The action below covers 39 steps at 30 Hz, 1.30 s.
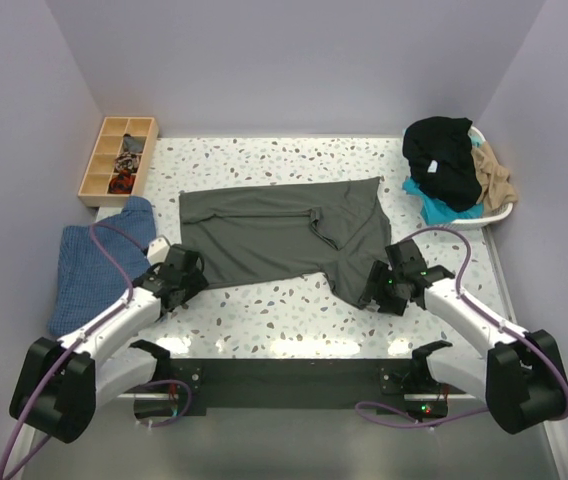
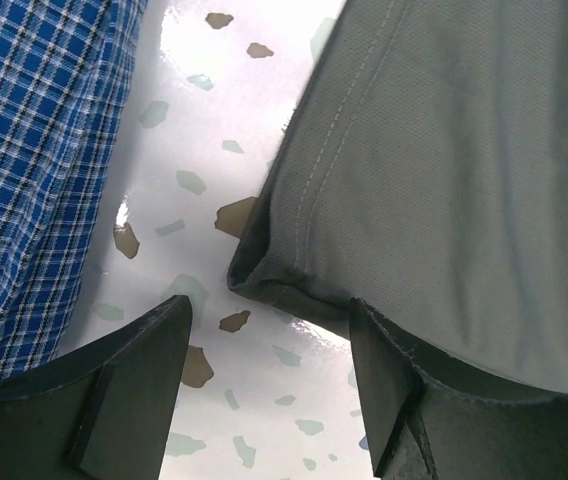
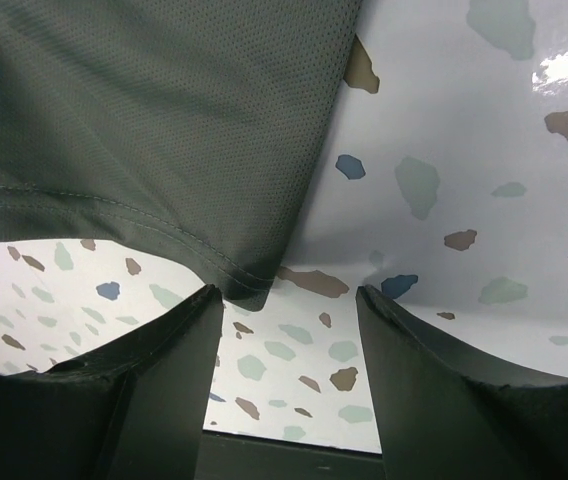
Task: Fold and stack the t-shirts
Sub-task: Fold the tshirt
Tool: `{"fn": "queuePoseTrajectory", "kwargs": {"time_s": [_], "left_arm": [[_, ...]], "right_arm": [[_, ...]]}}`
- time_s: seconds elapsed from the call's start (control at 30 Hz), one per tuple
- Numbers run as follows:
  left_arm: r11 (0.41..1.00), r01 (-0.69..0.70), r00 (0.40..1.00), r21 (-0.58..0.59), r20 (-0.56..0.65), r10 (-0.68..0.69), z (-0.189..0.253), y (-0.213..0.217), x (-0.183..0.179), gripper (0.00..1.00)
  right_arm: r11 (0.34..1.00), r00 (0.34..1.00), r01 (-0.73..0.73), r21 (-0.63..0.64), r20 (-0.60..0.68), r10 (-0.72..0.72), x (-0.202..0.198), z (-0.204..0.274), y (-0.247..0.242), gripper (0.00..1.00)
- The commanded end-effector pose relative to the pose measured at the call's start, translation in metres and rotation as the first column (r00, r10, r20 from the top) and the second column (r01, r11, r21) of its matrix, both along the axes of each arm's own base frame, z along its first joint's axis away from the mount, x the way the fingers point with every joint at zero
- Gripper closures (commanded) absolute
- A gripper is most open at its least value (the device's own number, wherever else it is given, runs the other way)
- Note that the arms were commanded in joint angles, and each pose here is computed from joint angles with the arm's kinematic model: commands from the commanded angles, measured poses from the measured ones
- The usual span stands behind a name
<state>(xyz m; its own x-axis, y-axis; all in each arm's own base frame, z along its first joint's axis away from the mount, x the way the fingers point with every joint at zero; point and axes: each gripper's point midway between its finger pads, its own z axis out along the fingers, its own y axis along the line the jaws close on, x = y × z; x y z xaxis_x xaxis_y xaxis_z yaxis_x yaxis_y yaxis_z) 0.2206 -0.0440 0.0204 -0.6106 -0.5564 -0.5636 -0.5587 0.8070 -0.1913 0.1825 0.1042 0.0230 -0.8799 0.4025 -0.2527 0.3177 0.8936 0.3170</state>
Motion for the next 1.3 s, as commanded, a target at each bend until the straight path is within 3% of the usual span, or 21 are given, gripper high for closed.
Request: {"fn": "queuePoseTrajectory", "kwargs": {"time_s": [0.0,0.07,0.27,0.4,0.43,0.53,0.77,1.27], "left_arm": [[0.998,-0.051,0.999,0.025,0.009,0.051,-0.006,0.007,0.001,0.33],[0.998,-0.056,0.998,0.029,0.016,0.056,-0.006,0.008,0.003,0.35],[0.998,-0.057,0.998,0.033,0.033,0.056,-0.006,0.007,0.009,0.56],[0.998,-0.047,0.999,0.044,0.015,0.046,-0.01,0.007,0.008,0.73],[0.998,-0.049,0.999,0.044,0.017,0.048,-0.01,0.008,0.008,0.75],[0.998,-0.048,0.999,0.049,0.012,0.048,-0.011,0.009,0.006,0.81],[0.997,-0.048,0.999,0.067,0.023,0.047,0.001,0.013,0.006,0.96],[0.995,-0.058,0.993,0.077,0.103,0.05,0.041,0.015,0.021,0.98]], "right_arm": [[0.999,1.0,0.007,0.033,0.003,-0.008,0.002,-0.003,0.007,0.4],[0.999,1.0,0.01,0.038,0.002,-0.01,0.001,-0.003,0.007,0.41],[0.998,1.0,0.011,0.056,0.003,-0.011,0.001,-0.006,0.011,0.46],[0.998,1.0,0.006,0.064,-0.002,-0.005,0.003,-0.009,0.013,0.74],[0.998,1.0,0.005,0.069,0.001,-0.005,0.004,-0.009,0.014,0.86],[0.995,1.0,-0.004,0.096,0.01,0.004,0.008,-0.009,0.02,1.0],[0.999,0.991,-0.006,0.054,0.134,-0.001,0.022,0.025,0.011,1.0],[0.999,0.966,-0.027,-0.022,0.257,0.032,0.049,0.071,0.002,1.0]]}}
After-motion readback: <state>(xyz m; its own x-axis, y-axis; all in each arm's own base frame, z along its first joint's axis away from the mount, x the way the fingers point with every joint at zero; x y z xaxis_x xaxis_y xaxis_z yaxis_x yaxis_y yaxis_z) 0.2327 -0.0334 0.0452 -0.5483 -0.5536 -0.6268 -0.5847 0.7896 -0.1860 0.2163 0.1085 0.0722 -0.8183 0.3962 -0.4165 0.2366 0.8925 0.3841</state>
